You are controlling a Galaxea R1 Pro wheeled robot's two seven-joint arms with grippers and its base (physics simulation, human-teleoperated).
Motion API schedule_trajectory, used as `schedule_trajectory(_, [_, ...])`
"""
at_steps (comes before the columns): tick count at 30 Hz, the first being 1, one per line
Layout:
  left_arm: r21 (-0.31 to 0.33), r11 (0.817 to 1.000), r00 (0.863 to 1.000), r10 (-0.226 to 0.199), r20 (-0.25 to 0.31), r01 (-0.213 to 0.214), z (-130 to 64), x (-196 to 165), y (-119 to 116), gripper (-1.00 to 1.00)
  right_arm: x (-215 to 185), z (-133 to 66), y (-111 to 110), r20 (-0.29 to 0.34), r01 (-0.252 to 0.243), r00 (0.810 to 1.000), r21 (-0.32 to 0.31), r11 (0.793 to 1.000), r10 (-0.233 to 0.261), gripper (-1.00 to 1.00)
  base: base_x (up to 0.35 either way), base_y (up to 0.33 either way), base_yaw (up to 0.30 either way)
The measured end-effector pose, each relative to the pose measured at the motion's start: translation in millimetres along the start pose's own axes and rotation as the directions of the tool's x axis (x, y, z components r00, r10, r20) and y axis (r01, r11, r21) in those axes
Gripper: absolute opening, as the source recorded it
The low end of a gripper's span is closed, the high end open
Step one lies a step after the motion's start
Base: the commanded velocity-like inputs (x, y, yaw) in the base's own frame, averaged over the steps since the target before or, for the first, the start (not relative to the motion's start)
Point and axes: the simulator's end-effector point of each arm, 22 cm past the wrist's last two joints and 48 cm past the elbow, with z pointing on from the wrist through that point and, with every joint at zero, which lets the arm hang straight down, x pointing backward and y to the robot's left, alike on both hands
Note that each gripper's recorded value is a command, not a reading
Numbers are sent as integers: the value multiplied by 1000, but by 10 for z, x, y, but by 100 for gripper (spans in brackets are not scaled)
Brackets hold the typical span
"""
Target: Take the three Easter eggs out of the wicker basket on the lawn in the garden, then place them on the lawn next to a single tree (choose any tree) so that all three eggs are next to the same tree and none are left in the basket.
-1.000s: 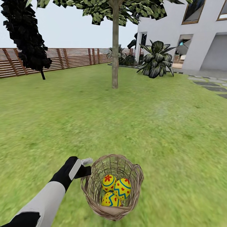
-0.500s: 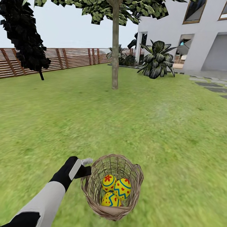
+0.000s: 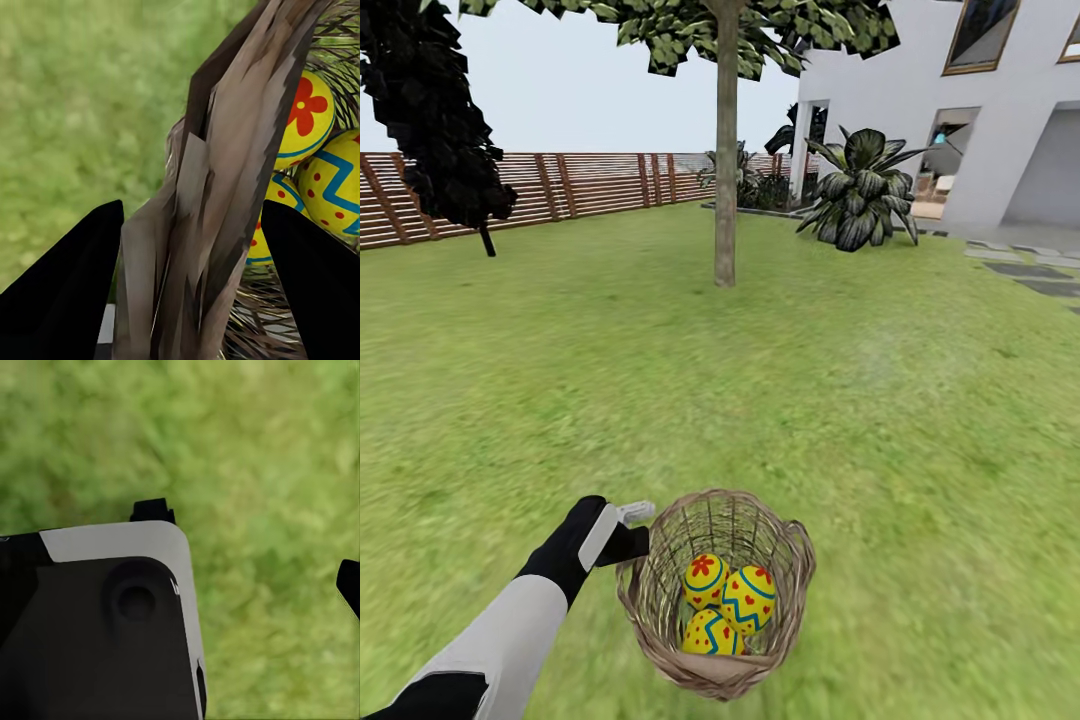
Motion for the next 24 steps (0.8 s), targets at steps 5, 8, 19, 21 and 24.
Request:
schedule_trajectory(5, [0, 1000, 1000, 0, 0, 0, 0, 0, 0, -100, 0, 0, 1, 0, 0, 1000, 0, 1000, 0, 100, 327, 0, 0])
schedule_trajectory(8, [0, 1000, 1000, -1, 0, 1, 0, 0, 0, -100, 0, 0, 0, 0, 0, 1000, 0, 1000, 0, 100, 327, 0, 0])
schedule_trajectory(19, [0, 1000, 1000, 0, 0, 0, 0, 0, 0, -100, 0, 0, 1, 0, 0, 1000, 0, 1000, 0, 100, 327, 0, 0])
schedule_trajectory(21, [0, 1000, 1000, 0, 0, 0, 0, -1, 0, -100, 0, 0, 1, 0, 0, 1000, 0, 1000, 0, 100, 327, 0, 0])
schedule_trajectory(24, [0, 1000, 1000, 0, 0, 0, 0, -1, 0, -100, 0, 0, 1, 0, 0, 1000, 0, 1000, 0, 100, 327, 0, 0])
